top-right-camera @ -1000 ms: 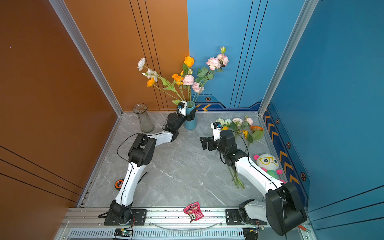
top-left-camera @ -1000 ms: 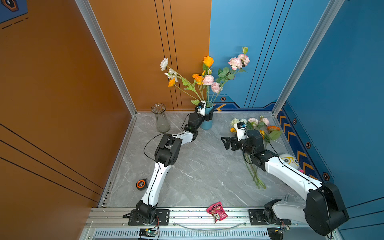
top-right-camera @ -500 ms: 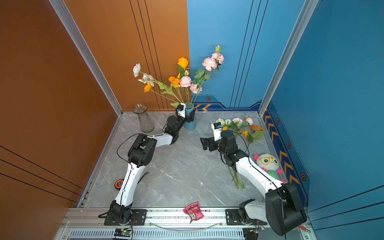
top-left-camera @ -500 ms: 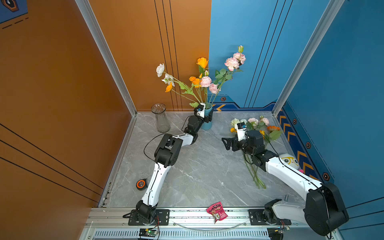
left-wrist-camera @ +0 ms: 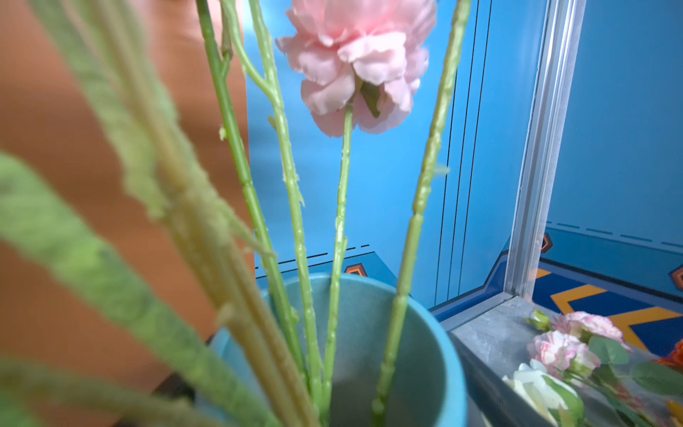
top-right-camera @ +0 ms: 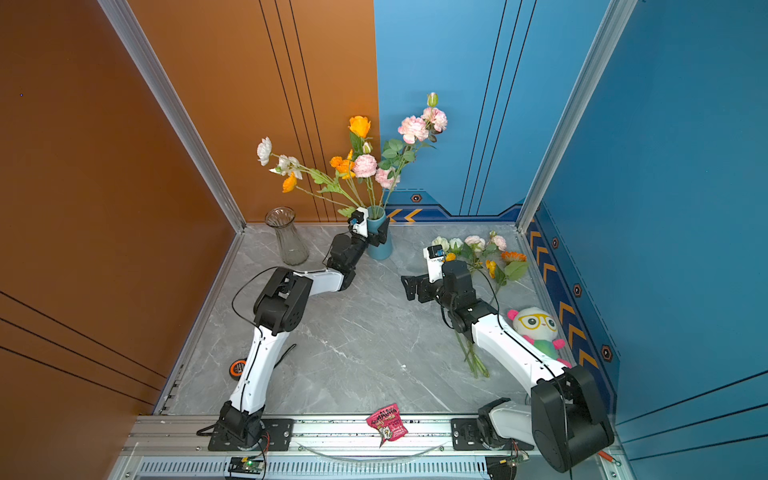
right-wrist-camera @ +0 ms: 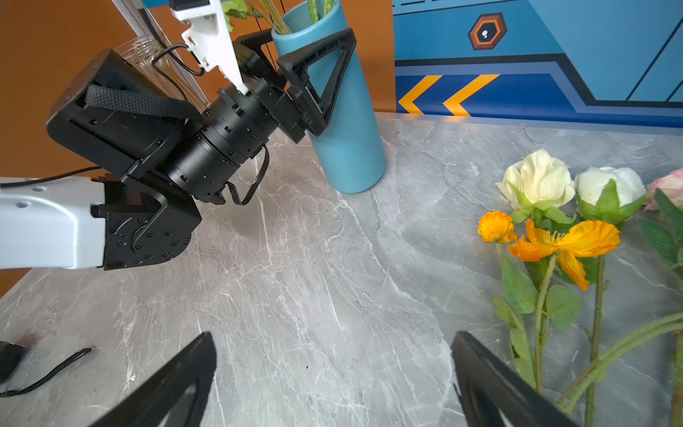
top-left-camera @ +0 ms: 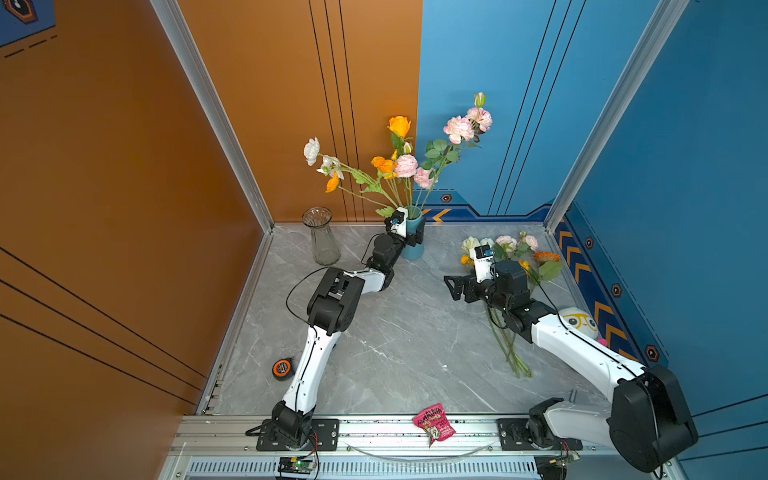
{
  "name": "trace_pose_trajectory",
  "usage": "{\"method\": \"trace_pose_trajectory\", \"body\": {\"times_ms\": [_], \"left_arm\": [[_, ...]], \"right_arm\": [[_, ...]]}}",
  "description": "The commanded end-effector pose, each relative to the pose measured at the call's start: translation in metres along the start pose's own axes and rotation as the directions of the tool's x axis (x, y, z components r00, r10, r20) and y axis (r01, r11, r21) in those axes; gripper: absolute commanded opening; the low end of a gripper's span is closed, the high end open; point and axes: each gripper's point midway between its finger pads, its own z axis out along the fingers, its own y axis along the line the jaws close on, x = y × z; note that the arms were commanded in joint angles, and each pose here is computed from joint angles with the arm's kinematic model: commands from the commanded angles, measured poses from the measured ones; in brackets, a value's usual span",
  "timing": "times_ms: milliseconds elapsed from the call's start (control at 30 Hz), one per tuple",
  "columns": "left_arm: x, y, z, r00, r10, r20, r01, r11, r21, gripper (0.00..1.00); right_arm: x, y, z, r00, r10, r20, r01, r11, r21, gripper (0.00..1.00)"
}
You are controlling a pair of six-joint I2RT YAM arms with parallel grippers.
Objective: Arrange the flowers into the vase
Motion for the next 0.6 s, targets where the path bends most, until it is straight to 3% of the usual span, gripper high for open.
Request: {"method": "trace_pose_trajectory", "body": {"times_ms": [0, 67, 567], "left_arm": [[-0.049, 0.000, 0.001, 0.996, 0.005, 0.093, -0.006, 1.000, 0.015, 0.93], [-0.046, 0.000, 0.000, 0.997, 0.004, 0.078, -0.005, 1.000, 0.014, 0.99], [-0.022, -0.002, -0.012, 1.000, -0.005, 0.015, 0.004, 1.000, 0.006, 0.98]], "right_arm": [[0.007, -0.001, -0.006, 1.000, 0.016, -0.017, -0.016, 1.000, -0.002, 1.00], [0.010, -0.001, -0.006, 1.000, 0.017, -0.023, -0.017, 1.000, 0.000, 1.00], [0.019, -0.005, -0.008, 0.999, 0.023, -0.034, -0.023, 1.000, 0.009, 1.00]]}}
